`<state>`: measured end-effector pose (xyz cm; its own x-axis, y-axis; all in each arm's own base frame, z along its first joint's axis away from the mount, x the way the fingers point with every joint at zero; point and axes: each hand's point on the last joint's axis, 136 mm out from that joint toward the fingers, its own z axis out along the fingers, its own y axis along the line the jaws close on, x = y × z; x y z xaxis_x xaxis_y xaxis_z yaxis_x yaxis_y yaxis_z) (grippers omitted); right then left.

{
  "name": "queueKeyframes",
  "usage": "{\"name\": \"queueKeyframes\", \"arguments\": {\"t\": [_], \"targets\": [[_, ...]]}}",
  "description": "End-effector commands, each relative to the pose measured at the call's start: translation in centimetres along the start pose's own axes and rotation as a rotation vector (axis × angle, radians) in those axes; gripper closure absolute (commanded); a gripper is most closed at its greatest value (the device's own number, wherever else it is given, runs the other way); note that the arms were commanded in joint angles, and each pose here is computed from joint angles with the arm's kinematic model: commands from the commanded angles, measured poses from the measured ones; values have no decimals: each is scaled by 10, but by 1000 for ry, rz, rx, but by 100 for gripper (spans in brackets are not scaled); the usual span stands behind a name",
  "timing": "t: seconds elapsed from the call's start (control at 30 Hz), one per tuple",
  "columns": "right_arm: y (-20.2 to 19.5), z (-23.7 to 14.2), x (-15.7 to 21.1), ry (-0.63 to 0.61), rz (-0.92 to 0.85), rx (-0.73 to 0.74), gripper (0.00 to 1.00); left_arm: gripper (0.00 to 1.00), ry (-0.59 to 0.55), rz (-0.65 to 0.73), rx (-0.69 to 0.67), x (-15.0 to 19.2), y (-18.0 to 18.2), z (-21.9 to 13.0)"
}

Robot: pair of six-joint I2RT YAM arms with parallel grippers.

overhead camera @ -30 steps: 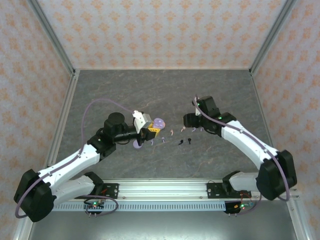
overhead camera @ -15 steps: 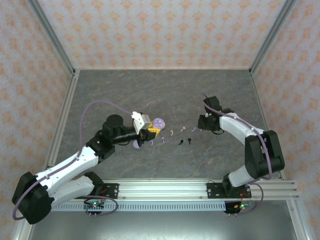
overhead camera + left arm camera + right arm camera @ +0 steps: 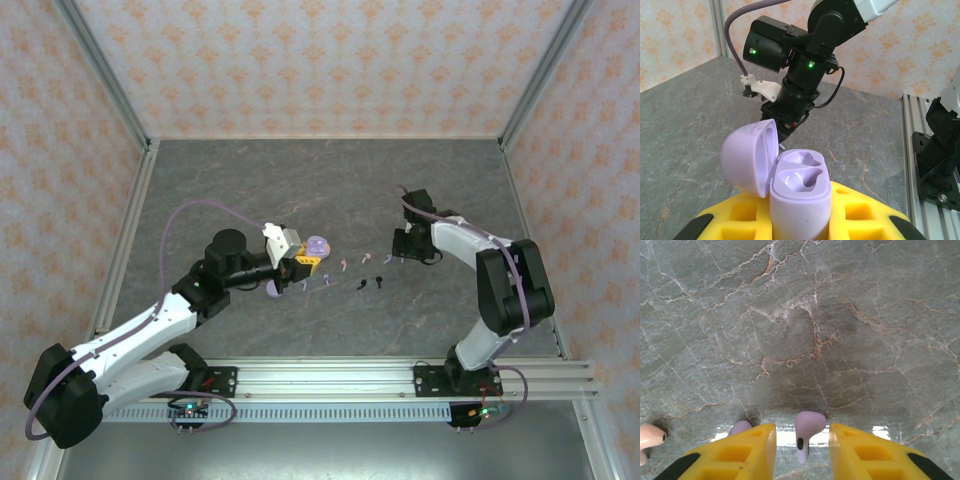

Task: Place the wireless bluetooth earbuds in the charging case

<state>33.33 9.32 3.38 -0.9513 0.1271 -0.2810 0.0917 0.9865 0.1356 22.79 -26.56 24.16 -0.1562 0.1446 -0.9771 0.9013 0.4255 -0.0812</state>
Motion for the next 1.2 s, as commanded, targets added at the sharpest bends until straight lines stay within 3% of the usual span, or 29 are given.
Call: {"name": "queueKeyframes", "arguments": {"t": [0.0, 0.5, 0.8, 0.97, 1.17], "targets": [[-2, 1, -5, 7, -2, 13, 67, 100, -17, 22, -6, -6, -1, 0], [-7, 16, 3, 65, -8, 41, 70, 100, -3, 24, -2, -5, -1, 3], [-5, 16, 5, 82, -15, 34, 84, 100, 0, 28, -2, -5, 0, 4], [4, -9, -10, 1, -17, -17, 85, 100, -12, 23, 0, -8, 1, 7], [35, -80, -37, -213, 17, -210, 85, 100, -67, -2, -9, -15, 7, 14]]}}
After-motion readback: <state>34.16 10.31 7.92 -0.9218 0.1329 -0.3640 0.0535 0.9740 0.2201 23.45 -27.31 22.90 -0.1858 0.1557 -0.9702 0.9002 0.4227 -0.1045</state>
